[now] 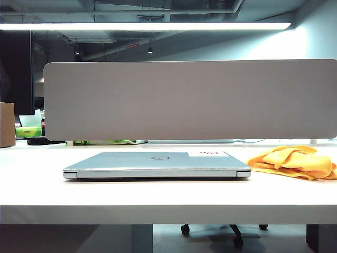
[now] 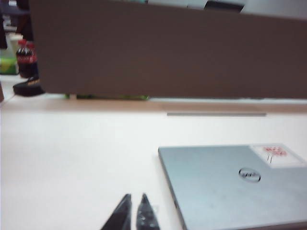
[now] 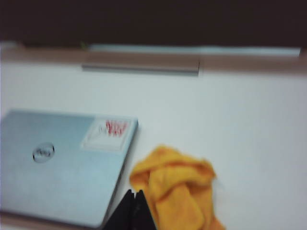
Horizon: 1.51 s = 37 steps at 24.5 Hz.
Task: Pick up the rag and use it to wipe the water off the lid of the laptop on the table.
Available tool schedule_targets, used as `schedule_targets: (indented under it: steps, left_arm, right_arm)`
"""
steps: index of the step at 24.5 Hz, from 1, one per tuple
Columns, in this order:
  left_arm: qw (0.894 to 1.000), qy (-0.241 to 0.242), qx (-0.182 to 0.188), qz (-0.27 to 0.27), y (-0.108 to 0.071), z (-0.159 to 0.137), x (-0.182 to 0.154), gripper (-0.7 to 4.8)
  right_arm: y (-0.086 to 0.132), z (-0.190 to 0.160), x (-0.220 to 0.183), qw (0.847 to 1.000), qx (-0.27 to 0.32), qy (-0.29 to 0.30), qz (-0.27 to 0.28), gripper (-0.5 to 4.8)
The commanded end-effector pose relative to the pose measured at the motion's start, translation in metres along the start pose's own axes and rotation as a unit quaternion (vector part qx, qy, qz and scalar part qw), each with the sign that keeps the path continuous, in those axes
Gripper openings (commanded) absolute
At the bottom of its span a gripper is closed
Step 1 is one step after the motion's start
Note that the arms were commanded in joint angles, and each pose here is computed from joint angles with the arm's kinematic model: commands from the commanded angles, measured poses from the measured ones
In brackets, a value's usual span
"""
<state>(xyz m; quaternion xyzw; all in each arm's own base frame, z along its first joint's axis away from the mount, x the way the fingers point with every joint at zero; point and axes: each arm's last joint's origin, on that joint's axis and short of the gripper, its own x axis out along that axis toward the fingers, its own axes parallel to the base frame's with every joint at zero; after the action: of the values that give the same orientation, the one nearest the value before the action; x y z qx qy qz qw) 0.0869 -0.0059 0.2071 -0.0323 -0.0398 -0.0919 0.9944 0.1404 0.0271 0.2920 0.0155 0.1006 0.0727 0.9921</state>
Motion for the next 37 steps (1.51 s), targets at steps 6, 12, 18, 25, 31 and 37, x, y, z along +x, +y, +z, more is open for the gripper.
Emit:
schedule_targets:
  steps: [6,12,18,25,31,37]
  left_arm:
    - [0.998,0.048,0.039,0.001,0.003,-0.031,0.005,0.22]
    - [0.991,0.128,0.025,0.001,0.004,-0.053,0.003,0.22]
    - [0.989,0.145,0.022,0.002,0.004,-0.056,0.002,0.22]
    - [0.989,0.145,0.022,0.002,0.004,-0.056,0.002,0.22]
    - [0.989,0.145,0.022,0.001,0.004,-0.056,0.002,0.22]
    - [0.989,0.145,0.021,-0.002,0.004,-0.056,0.002,0.22]
  right_arm:
    - [-0.001,-0.026,-0.015,0.997,0.006,-0.078,0.028,-0.09]
    - [0.002,-0.073,-0.004,0.987,0.044,-0.106,0.108,-0.08]
    - [0.001,-0.086,-0.001,0.992,0.047,-0.060,0.099,0.11]
    - [-0.001,-0.089,0.000,0.997,0.003,-0.049,0.065,0.11]
    - [-0.010,-0.087,-0.009,0.995,-0.035,-0.096,0.006,0.11]
    - [-0.022,-0.107,-0.029,0.977,-0.040,-0.203,-0.054,0.11]
